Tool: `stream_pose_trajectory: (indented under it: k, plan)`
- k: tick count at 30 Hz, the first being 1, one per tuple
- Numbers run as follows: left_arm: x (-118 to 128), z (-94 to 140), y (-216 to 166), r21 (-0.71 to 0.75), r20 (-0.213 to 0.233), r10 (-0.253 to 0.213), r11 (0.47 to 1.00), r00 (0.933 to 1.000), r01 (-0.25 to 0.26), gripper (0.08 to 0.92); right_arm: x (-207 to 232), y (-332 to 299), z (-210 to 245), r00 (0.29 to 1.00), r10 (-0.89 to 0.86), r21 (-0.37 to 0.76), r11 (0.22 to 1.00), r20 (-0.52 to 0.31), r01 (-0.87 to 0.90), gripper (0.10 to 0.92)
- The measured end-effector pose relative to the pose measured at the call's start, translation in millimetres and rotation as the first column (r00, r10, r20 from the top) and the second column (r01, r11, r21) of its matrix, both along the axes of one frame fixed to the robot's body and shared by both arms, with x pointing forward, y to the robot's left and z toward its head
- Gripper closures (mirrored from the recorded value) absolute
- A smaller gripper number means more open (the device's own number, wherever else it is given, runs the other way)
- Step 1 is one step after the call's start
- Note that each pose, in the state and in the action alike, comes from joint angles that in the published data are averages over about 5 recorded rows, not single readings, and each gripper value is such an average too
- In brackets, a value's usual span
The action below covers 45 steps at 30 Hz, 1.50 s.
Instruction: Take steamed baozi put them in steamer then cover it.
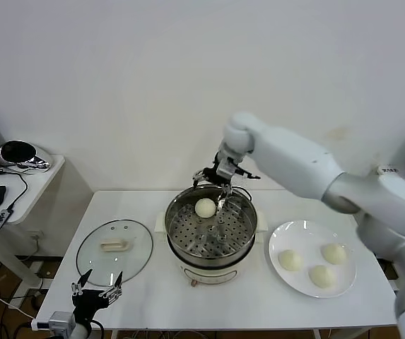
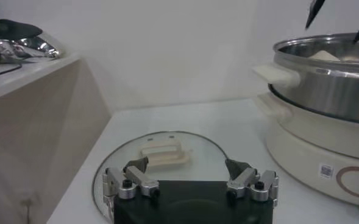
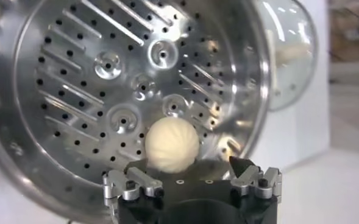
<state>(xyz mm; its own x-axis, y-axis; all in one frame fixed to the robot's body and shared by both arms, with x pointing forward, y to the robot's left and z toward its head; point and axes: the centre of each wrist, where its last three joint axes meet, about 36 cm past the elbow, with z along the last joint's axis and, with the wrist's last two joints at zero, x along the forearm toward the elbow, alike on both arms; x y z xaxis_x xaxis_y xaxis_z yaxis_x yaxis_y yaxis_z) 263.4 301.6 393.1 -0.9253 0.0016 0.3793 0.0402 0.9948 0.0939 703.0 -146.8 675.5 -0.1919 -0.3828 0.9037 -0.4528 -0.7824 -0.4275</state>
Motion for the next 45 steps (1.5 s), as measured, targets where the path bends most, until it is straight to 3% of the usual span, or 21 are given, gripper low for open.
stream_pose_trajectory:
  k: [6,17,28,45]
  plan:
    - [2,-1,1,0.004,-0.004,-0.013,1.0,0.9999,0.013,0.177,-27,-56,19,0.953,-0.298,0.013,0.954,-0.06,0.3,0.2]
    - [2,-3,0,-0.005,-0.021,-0.042,0.999,0.9989,0.042,0.177,-69,-148,17,0.724,-0.68,-0.039,0.732,-0.116,0.68,0.2]
    - [-1,1,-1,-0.024,-0.025,-0.039,0.999,0.999,0.038,0.177,-95,-193,-42,0.613,-0.777,-0.101,0.628,-0.144,0.772,0.2]
    - [-7,-7,-1,-0.011,-0.059,-0.037,0.999,0.9976,0.036,0.177,-103,-193,-141,0.576,-0.788,-0.175,0.612,-0.219,0.771,0.2]
